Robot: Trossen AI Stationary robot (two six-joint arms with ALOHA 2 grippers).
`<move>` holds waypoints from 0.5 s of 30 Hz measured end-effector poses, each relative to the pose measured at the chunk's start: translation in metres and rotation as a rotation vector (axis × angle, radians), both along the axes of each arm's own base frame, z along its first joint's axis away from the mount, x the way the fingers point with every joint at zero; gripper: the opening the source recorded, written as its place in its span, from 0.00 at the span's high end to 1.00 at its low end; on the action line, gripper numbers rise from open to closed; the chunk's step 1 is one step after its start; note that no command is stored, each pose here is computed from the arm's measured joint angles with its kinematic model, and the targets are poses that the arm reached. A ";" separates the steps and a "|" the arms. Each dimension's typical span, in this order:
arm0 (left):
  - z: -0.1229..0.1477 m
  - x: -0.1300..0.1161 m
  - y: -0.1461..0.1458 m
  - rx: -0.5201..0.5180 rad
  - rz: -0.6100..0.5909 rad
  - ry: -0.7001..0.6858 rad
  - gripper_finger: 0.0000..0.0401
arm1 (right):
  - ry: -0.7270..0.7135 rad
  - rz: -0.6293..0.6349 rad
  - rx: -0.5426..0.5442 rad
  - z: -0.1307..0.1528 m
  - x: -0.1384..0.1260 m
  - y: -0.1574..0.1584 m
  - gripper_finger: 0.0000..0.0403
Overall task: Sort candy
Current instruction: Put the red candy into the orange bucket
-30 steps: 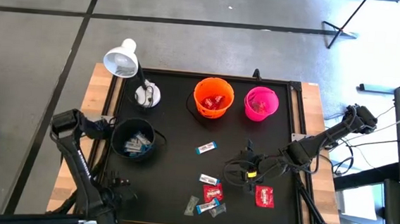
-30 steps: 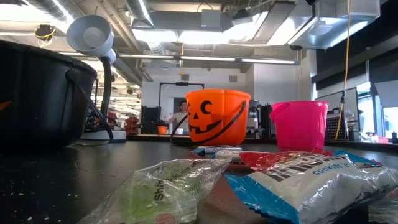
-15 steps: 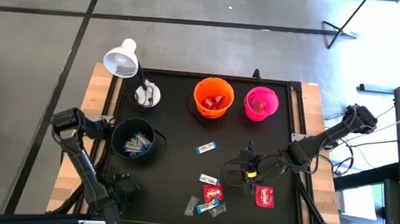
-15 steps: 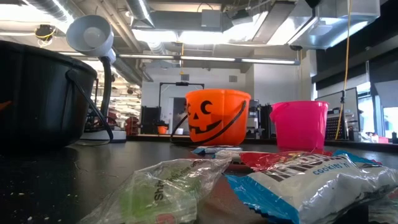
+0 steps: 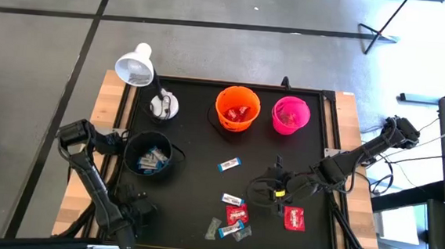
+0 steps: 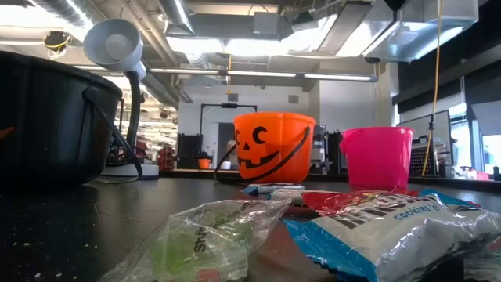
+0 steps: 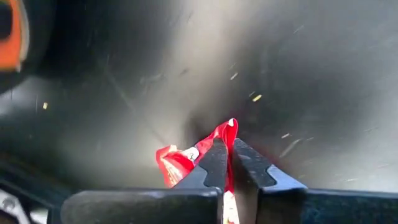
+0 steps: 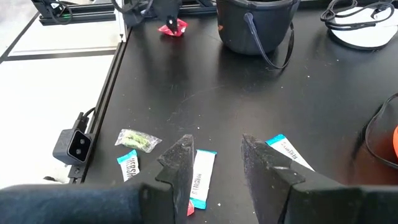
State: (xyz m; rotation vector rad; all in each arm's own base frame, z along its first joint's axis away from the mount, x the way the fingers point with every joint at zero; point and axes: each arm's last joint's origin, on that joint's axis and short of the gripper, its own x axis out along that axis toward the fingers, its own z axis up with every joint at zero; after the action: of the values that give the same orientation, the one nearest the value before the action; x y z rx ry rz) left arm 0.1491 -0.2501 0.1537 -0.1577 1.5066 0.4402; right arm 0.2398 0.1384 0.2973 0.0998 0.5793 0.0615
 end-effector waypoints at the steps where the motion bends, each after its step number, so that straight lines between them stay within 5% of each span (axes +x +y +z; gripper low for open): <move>1: 0.002 0.002 -0.001 -0.004 -0.001 -0.016 1.00 | 0.000 0.000 0.000 0.000 0.000 0.000 0.67; 9: 0.060 0.021 -0.017 -0.029 -0.093 -0.366 1.00 | -0.001 -0.001 -0.001 0.000 0.000 0.000 0.67; 15: 0.119 0.038 -0.023 0.118 -0.278 -0.711 1.00 | -0.010 -0.011 -0.003 0.001 0.000 0.000 0.67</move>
State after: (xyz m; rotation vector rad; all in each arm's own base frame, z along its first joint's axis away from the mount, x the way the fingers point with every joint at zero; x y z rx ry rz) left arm 0.1873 -0.2726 0.2726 -0.0043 0.7848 0.2101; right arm 0.2403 0.1383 0.2980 0.0997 0.5683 0.0504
